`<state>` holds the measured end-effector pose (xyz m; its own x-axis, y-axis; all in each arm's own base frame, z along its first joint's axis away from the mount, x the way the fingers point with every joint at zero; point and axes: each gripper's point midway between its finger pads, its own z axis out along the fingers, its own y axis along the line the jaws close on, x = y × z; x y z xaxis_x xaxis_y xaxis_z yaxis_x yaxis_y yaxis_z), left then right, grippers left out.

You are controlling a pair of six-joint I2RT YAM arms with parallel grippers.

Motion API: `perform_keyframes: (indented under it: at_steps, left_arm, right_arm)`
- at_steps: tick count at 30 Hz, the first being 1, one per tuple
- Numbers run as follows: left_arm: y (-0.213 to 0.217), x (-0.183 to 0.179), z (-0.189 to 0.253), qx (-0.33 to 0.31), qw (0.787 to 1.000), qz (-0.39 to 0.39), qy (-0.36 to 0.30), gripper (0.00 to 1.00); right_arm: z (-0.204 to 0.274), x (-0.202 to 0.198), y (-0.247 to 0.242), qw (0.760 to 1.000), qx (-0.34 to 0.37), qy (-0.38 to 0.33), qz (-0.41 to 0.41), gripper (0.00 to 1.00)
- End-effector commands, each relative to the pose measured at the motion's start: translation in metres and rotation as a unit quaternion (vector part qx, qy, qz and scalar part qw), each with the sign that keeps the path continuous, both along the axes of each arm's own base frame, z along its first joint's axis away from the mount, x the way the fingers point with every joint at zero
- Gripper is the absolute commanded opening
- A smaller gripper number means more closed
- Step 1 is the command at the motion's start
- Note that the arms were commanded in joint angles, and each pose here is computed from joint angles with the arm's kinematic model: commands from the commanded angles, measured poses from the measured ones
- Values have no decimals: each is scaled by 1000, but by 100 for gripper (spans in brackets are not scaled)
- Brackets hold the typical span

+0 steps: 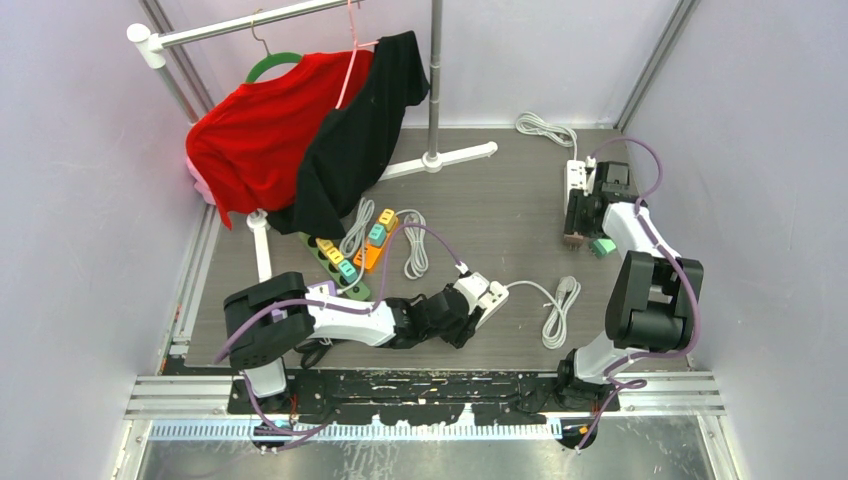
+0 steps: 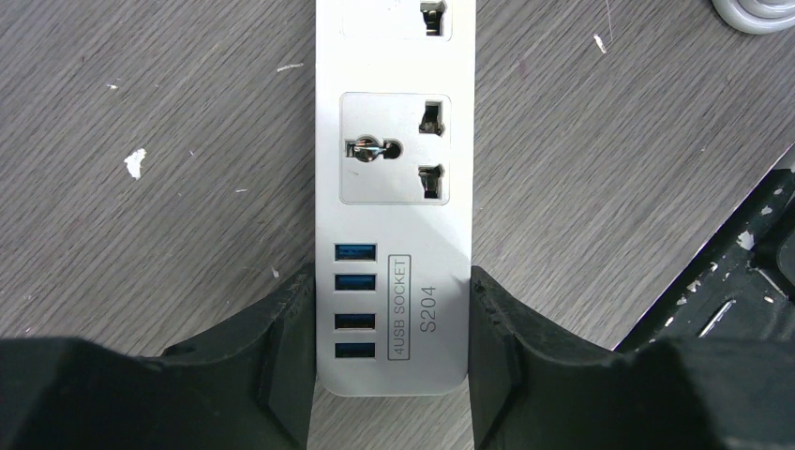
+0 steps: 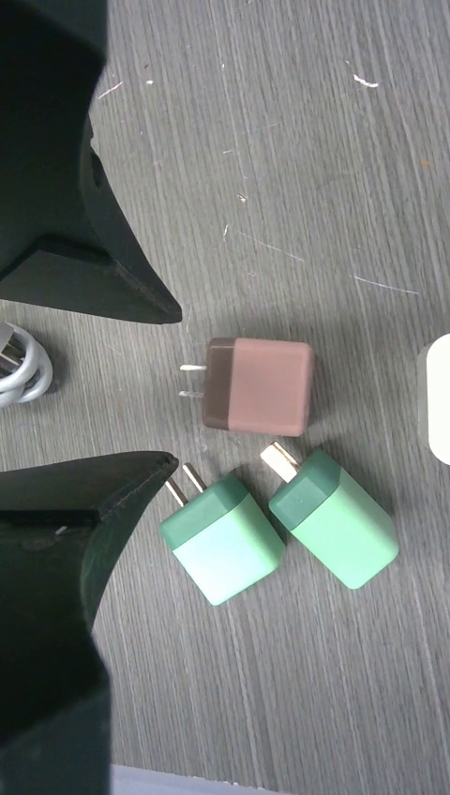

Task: Pull the plug off the socket
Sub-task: Place the plug at the center of the board.

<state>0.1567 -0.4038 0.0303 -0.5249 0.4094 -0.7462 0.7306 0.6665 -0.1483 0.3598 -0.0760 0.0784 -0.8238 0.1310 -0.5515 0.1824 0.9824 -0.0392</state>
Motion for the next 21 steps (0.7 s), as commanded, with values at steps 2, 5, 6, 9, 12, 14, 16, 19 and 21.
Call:
perform_keyframes:
  at_steps: [2,5,6,9,12,14,16,19,21]
  left_arm:
    - [6,-6,-11,23,999,-11,19,0]
    - [6,-8,-9,19,1000,-13,21,0]
    - [5,-8,-8,17,1000,-15,21,0]
    - [4,-10,-7,8,1000,-20,22,0]
    - [3,-11,-6,3,999,-25,21,0]
    - [3,-12,-4,2,999,-29,18,0]
    - [3,-13,-3,0,999,-36,13,0]
    - [2,-16,-1,-3,998,-56,4,0]
    - [2,-18,1,-5,998,-67,-1,0]
  right_arm:
    - [22,5,-1,999,6,-36,19,59]
    - [36,-2,16,996,39,-48,68,62]
    - [41,-5,31,991,65,-54,103,63]
    - [59,-18,62,974,118,-71,180,69]
    - [75,-29,87,954,164,-87,234,69]
    - [84,-36,102,937,188,-100,276,71]
    - [92,-45,116,918,208,-113,317,72]
    - [96,-64,135,883,231,-129,388,73]
    - [94,-81,147,854,244,-136,438,74]
